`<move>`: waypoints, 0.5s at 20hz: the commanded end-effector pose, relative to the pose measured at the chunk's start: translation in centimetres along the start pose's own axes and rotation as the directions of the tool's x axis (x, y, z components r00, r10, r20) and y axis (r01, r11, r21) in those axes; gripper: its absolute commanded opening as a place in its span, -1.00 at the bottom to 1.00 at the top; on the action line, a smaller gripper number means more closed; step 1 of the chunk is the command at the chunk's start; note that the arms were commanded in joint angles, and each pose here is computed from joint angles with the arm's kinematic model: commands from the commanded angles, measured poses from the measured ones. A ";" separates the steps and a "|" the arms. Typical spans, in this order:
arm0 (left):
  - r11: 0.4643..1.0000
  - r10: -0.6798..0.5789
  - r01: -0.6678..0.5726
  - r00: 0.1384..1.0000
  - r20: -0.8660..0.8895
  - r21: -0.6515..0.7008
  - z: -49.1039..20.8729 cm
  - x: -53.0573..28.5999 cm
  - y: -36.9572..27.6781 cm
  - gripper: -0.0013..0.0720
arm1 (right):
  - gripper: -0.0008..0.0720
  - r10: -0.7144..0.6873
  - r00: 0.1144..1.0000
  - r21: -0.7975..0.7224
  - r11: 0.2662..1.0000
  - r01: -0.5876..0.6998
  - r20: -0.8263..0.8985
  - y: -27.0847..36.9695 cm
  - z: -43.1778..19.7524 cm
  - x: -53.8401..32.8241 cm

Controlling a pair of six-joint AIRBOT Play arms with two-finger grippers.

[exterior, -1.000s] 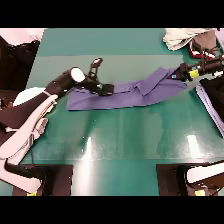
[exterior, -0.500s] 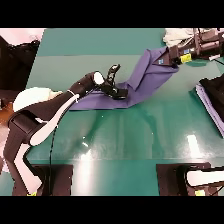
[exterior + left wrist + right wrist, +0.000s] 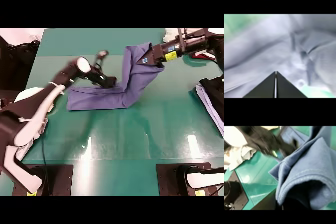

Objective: Fold the shirts.

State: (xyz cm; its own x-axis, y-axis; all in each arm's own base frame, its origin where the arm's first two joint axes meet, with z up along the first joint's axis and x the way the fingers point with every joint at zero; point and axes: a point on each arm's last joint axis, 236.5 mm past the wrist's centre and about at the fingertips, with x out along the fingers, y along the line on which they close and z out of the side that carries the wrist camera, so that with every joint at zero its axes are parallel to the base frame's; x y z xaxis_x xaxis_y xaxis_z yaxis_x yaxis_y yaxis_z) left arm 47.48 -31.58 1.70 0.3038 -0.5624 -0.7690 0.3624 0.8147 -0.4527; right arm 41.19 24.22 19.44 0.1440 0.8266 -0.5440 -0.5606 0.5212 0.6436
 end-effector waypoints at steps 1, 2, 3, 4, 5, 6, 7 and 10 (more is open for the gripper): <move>0.988 0.148 -0.153 0.982 0.118 0.034 3.6 -9.9 4.2 -0.90 | -0.95 0.021 1.000 -0.028 0.999 -0.021 0.009 1.6 0.5 2.3; 0.981 0.185 -0.192 0.970 0.159 0.031 4.3 -13.2 5.3 -0.90 | -0.95 0.032 0.999 -0.032 0.999 -0.032 -0.007 2.0 0.3 3.3; 0.973 0.221 -0.230 0.956 0.195 0.026 4.9 -16.1 6.2 -0.89 | -0.95 0.043 0.999 -0.043 0.998 -0.043 -0.021 2.3 0.4 4.2; 0.962 0.261 -0.272 0.937 0.231 0.017 5.2 -19.2 7.1 -0.89 | -0.95 0.055 0.998 -0.062 0.996 -0.057 -0.030 2.9 0.6 5.3; 0.950 0.299 -0.312 0.918 0.260 0.008 5.3 -21.9 7.9 -0.89 | -0.95 0.064 0.998 -0.082 0.994 -0.066 -0.027 3.5 1.2 6.4; 0.938 0.332 -0.347 0.900 0.281 0.002 5.2 -24.1 8.5 -0.89 | -0.95 0.074 0.997 -0.100 0.992 -0.076 -0.020 4.0 1.8 7.8; 0.924 0.366 -0.382 0.883 0.296 -0.003 5.0 -26.1 8.9 -0.89 | -0.95 0.085 0.996 -0.110 0.990 -0.088 -0.027 4.4 2.0 9.2; 0.887 0.439 -0.461 0.842 0.315 -0.004 4.0 -30.0 9.5 -0.89 | -0.95 0.120 0.988 -0.094 0.987 -0.129 -0.094 4.7 0.7 14.6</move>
State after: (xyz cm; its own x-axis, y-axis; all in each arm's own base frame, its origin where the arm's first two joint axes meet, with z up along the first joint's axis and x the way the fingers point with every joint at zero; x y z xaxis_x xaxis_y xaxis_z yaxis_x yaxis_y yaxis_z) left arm 47.18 -11.67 19.75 0.6524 -0.2706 -0.7079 0.2392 0.9599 -0.1465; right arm 41.46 35.00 17.09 0.0418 0.8563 -0.5147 -0.6456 0.4164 0.6402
